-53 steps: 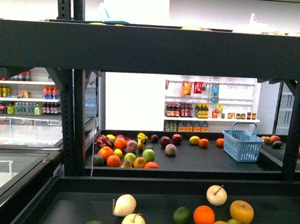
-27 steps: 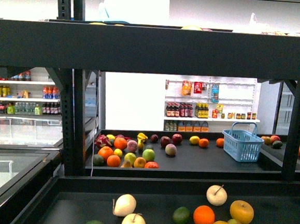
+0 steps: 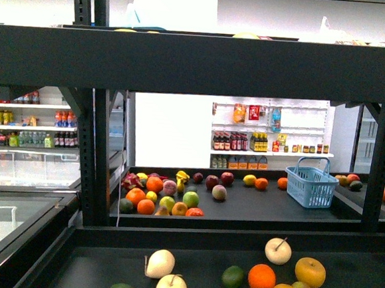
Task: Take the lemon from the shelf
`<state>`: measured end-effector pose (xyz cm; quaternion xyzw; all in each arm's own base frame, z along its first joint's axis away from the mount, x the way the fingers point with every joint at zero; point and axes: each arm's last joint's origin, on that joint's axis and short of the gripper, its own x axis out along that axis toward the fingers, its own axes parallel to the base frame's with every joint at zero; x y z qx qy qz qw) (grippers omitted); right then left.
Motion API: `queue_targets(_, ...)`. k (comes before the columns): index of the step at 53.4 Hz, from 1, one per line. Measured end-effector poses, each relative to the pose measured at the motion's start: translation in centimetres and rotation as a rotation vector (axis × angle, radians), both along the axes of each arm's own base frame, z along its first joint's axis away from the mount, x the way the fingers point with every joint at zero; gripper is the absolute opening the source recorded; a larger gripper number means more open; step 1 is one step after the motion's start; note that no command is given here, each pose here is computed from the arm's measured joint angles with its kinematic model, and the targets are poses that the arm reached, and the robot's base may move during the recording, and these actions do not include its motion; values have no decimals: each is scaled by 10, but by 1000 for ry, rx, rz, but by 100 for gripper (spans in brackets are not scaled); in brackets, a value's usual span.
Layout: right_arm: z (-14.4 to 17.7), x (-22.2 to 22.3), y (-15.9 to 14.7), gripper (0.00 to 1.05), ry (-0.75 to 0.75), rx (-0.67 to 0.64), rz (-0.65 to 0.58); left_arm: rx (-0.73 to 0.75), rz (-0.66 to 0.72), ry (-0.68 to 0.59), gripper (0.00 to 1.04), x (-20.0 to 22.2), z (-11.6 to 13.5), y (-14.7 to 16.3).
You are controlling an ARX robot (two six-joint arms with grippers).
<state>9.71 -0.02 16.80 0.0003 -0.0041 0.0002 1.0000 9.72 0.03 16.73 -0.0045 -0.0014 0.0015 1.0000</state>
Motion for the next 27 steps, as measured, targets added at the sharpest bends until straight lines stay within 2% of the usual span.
queue_targets(27, 0, 0, 0, 97, 0, 0, 0, 0, 0, 0, 97, 0, 0, 0)
